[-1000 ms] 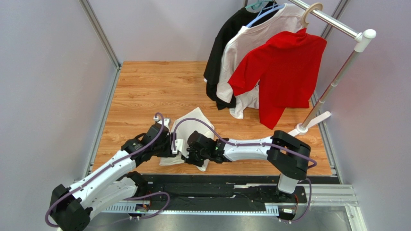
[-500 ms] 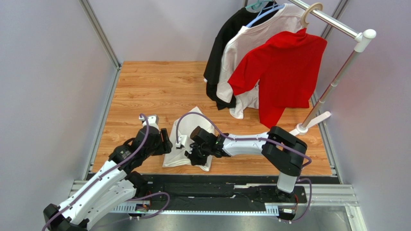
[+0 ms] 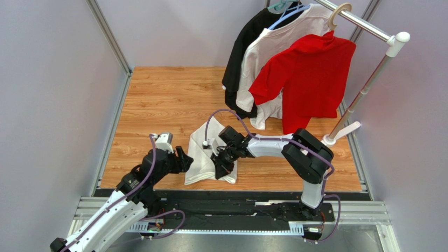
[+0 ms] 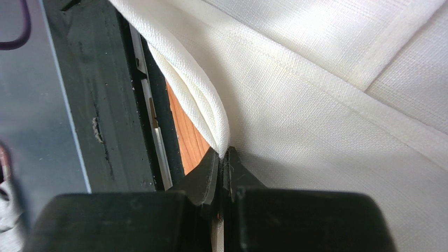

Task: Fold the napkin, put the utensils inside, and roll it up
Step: Roll the napkin with the utensil

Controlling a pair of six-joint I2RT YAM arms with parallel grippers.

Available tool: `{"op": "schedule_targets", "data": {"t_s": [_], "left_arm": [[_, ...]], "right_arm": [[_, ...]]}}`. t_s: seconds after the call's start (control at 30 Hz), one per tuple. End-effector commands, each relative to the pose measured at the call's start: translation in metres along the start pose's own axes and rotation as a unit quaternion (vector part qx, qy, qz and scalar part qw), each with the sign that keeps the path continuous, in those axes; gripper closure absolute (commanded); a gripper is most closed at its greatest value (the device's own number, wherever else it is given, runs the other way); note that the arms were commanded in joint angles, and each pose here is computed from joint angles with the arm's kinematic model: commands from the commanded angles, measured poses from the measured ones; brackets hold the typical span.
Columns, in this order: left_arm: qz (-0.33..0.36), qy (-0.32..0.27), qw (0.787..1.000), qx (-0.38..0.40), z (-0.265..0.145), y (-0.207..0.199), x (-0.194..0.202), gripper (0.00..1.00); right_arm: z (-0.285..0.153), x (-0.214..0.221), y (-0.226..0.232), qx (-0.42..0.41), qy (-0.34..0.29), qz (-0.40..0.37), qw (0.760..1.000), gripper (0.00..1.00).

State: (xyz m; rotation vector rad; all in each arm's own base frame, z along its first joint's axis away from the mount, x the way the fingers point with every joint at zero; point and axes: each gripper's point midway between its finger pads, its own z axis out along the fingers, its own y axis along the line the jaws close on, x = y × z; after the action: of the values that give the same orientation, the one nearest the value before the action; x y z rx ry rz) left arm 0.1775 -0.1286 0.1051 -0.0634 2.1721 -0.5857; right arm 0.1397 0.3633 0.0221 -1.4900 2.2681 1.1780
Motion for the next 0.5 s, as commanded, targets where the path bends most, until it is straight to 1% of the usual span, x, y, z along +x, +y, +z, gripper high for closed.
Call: {"op": "schedule_targets", "data": {"t_s": [0.0,0.1,0.13,0.2,0.23,0.37,0.4,0.47], "left_arm": [[0.052,-0.016,0.995,0.08,0.005,-0.03,-0.012,0.34],[0.069,-0.001,0.991,0.111,0.014,-0.04,-0.004,0.35],[0.076,-0.003,0.988,0.135,0.015,-0.048,-0.005,0.35],[0.097,0.003,0.985,0.145,0.018,-0.052,-0.002,0.37],[0.107,-0.003,0.981,0.163,0.017,-0.06,-0.005,0.37],[0.136,0.005,0.973,0.186,0.018,-0.071,-0.001,0.38],[0.145,0.019,0.971,0.188,0.021,-0.074,0.007,0.38],[0.157,0.029,0.97,0.183,0.025,-0.074,0.015,0.39]], "right_arm": [[-0.003,0.031,-0.008,-0.021,0.052,0.075,0.996,1.0],[-0.003,0.029,-0.011,-0.036,0.056,0.095,0.993,1.0],[-0.002,0.027,-0.013,-0.044,0.055,0.101,0.992,1.0],[-0.004,0.028,-0.017,-0.049,0.059,0.117,0.99,1.0],[-0.005,0.027,-0.017,-0.056,0.059,0.123,0.989,1.0],[-0.009,0.022,-0.022,-0.087,0.061,0.152,0.983,1.0],[-0.01,0.022,-0.022,-0.094,0.062,0.157,0.981,1.0],[-0.013,0.022,-0.028,-0.096,0.065,0.173,0.978,1.0]]}}
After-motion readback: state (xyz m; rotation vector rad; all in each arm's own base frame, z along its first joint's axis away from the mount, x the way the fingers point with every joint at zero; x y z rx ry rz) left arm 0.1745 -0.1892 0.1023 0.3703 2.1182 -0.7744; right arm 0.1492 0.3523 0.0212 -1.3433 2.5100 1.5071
